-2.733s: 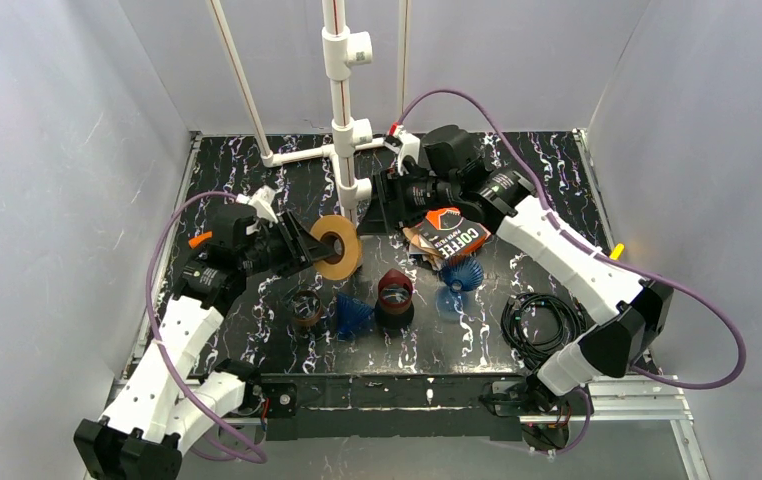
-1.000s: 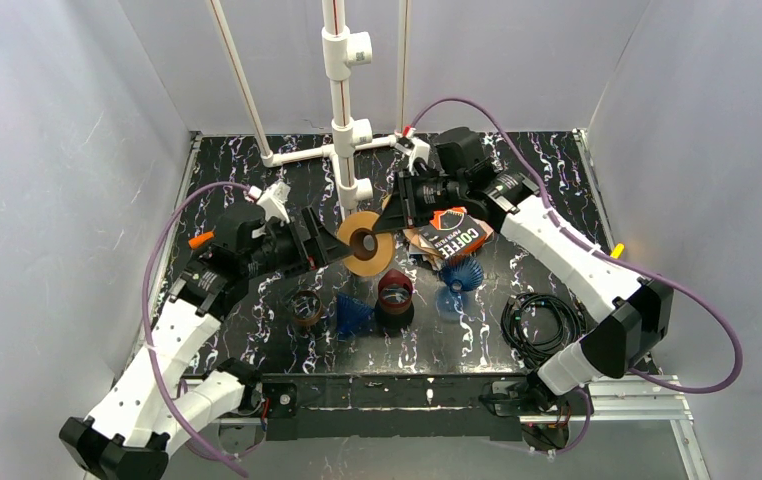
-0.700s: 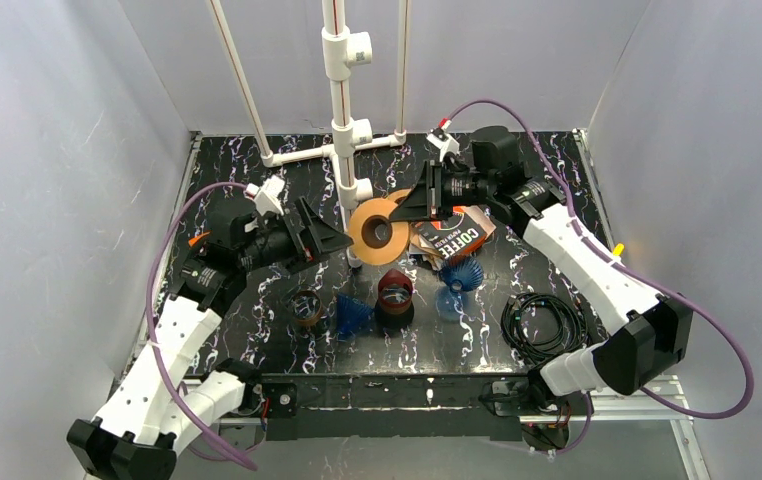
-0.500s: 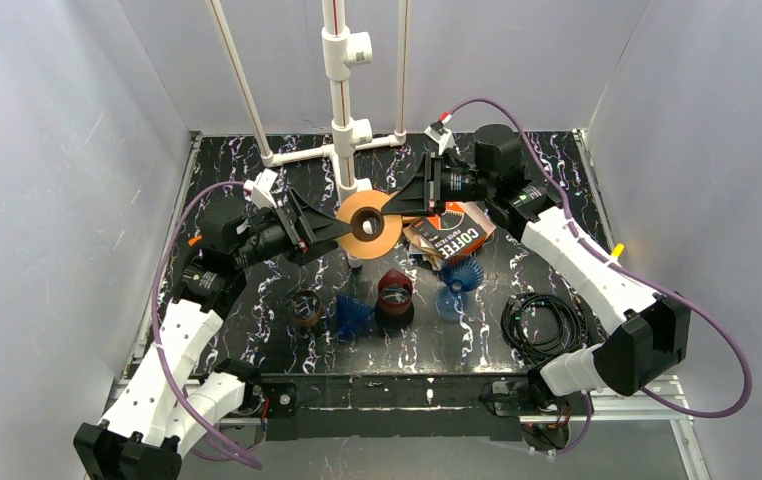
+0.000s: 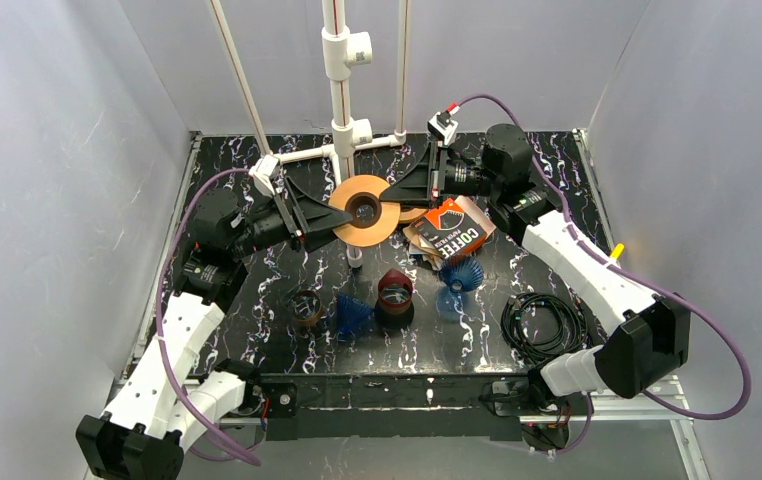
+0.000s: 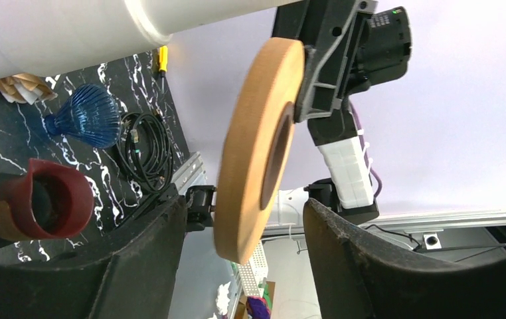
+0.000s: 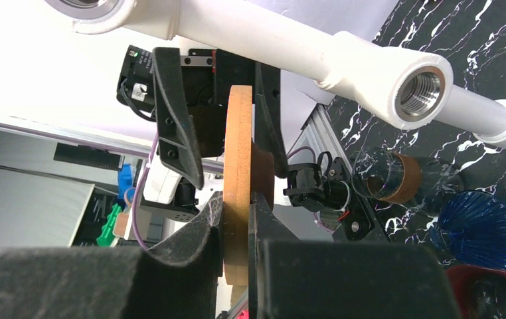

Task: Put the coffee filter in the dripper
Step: Place the dripper holder onto the coffee server.

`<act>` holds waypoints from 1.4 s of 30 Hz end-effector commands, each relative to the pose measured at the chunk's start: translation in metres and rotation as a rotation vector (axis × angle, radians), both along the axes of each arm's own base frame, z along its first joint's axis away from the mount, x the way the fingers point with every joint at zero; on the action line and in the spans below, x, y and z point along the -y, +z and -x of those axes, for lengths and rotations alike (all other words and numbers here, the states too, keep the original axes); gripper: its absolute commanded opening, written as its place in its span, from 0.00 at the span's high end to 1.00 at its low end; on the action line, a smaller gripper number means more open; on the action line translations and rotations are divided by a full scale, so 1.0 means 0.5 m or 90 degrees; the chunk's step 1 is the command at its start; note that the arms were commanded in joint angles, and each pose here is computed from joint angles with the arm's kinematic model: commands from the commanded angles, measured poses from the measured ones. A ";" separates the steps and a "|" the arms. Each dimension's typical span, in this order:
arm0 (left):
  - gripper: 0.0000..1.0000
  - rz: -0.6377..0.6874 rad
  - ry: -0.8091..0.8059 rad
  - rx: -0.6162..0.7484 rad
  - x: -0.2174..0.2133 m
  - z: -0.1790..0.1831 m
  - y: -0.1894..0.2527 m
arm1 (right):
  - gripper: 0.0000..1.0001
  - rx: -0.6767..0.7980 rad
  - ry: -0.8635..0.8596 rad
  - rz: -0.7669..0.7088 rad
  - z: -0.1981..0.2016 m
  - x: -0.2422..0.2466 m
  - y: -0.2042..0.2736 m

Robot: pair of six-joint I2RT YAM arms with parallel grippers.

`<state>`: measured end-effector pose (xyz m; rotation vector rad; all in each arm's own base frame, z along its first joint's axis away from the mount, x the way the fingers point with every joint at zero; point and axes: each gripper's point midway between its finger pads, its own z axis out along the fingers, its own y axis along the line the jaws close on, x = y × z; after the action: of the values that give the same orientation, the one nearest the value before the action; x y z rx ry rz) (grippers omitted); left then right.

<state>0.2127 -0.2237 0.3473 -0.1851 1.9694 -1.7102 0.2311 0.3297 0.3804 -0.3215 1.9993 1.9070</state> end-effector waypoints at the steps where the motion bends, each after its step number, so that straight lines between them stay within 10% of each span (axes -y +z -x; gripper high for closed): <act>1: 0.39 0.024 -0.016 0.048 -0.001 0.015 0.061 | 0.99 0.047 -0.001 -0.047 0.016 0.015 0.057; 19: 0.93 0.071 0.004 0.045 0.000 -0.002 0.082 | 0.98 0.017 -0.019 -0.041 -0.005 0.023 0.023; 33: 1.00 0.022 -0.078 0.123 0.005 0.039 0.047 | 0.02 0.058 -0.045 0.062 -0.021 0.045 -0.015; 42: 1.00 -0.118 -0.116 0.069 -0.023 0.094 -0.060 | 0.02 0.076 -0.065 0.113 -0.032 0.069 -0.049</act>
<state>0.1947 -0.2239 0.3335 0.0277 1.9930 -1.7185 0.2488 0.3044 0.3443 -0.2990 2.1095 1.6960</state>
